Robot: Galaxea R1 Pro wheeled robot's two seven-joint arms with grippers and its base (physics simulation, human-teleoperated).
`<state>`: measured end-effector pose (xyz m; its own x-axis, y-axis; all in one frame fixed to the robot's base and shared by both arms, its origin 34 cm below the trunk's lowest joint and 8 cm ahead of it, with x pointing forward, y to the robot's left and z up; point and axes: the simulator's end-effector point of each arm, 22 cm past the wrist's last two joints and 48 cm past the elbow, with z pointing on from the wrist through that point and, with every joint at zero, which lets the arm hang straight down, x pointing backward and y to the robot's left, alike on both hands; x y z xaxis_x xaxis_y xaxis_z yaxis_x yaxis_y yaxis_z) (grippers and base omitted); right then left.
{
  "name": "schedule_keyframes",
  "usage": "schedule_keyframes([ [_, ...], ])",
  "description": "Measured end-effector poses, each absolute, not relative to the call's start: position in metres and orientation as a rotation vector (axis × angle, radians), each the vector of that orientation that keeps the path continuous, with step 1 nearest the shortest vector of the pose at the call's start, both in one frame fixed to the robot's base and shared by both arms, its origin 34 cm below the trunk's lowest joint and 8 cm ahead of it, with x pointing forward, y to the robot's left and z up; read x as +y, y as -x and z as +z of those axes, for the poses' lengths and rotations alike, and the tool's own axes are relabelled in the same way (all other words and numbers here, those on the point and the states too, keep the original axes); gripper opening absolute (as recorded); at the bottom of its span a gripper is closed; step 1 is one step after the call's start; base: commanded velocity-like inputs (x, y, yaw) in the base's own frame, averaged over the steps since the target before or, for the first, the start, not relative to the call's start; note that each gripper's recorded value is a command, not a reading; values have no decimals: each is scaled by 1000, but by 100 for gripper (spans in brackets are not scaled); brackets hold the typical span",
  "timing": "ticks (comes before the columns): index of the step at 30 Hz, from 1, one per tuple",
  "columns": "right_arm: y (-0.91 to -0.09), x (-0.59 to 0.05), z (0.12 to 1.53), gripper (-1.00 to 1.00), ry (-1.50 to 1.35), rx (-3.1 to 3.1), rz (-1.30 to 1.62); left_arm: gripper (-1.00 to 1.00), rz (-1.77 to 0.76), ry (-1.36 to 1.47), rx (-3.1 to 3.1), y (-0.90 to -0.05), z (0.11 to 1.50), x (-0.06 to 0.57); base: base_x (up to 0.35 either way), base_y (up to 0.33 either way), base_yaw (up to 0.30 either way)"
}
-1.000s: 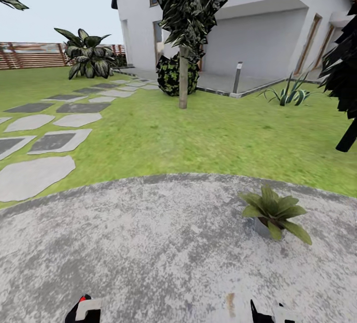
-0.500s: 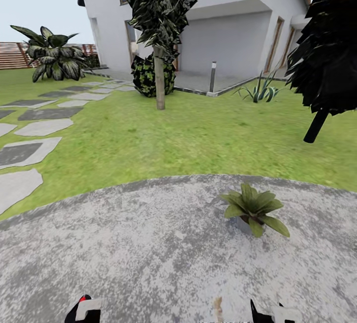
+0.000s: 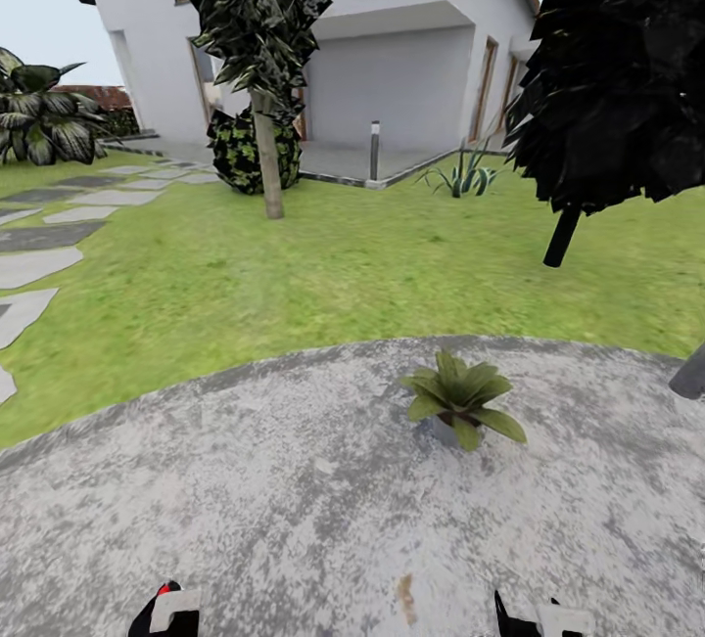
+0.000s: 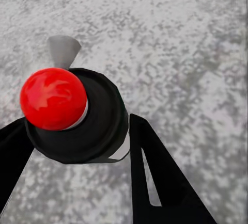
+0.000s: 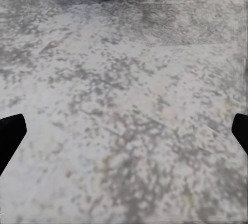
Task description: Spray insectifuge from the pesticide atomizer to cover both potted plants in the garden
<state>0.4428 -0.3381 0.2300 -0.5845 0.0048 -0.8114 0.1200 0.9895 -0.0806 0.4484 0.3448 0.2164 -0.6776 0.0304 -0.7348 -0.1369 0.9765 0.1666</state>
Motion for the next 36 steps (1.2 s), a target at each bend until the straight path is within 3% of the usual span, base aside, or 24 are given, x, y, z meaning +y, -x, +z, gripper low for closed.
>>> schedule_keyframes([
  [13, -443, -338, 230, 100, -87, 2190, -157, -100, 264, 74, 2301, -448, 217, 345, 156, 246, -287],
  [22, -443, -338, 230, 100, -87, 2190, -157, -100, 262, 73, 2301, -448, 216, 344, 277, -40, -287],
  [36, -443, -338, 230, 100, -88, 2190, -157, -100, 264, 74, 2300, -449, 217, 345, 19, -9, -287],
])
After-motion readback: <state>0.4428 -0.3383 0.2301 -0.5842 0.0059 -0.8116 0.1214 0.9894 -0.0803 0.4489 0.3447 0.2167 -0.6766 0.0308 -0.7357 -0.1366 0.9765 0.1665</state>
